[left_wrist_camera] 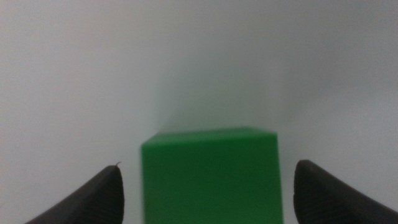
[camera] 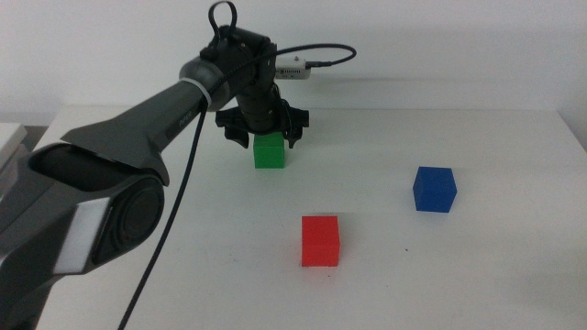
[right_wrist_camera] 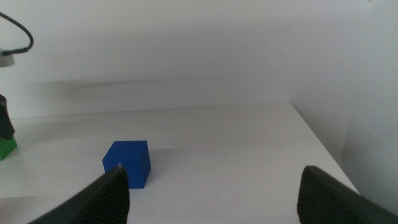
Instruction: Stack red cubes first, then green, then blue cubes in a specific spot.
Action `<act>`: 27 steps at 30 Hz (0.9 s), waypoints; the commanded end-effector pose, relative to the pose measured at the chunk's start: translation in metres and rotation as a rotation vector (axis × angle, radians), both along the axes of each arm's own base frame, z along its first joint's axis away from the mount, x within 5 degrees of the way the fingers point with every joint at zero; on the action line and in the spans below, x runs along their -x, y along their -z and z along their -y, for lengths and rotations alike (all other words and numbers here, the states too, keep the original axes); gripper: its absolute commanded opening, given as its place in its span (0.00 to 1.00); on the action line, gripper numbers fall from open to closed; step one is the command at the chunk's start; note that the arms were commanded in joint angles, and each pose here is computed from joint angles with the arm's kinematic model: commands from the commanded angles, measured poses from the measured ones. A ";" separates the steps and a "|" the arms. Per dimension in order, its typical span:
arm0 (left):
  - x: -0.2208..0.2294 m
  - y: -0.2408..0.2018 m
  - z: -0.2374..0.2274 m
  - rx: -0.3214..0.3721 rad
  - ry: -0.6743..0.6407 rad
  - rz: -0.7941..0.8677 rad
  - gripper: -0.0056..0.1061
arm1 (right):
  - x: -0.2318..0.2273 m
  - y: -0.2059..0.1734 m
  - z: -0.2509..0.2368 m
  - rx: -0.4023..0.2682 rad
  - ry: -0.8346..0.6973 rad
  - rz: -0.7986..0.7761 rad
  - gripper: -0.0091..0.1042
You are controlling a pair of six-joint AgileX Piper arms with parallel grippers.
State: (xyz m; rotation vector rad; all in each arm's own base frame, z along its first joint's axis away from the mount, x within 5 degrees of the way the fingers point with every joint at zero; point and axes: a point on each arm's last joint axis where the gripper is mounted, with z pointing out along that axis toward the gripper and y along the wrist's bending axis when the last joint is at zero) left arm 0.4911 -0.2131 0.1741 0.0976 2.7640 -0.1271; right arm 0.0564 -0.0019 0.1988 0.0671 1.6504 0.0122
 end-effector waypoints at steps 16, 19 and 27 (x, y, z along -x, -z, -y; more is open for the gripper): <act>0.028 -0.087 -0.006 0.038 -0.026 0.037 0.22 | 0.000 0.000 0.001 0.009 0.009 0.010 0.90; 0.061 -0.114 0.001 0.012 -0.027 0.046 0.22 | 0.000 0.000 0.001 0.009 0.009 0.010 0.90; 0.182 -0.117 0.038 0.118 -0.081 0.012 0.22 | 0.000 0.000 0.001 0.009 0.009 0.010 0.90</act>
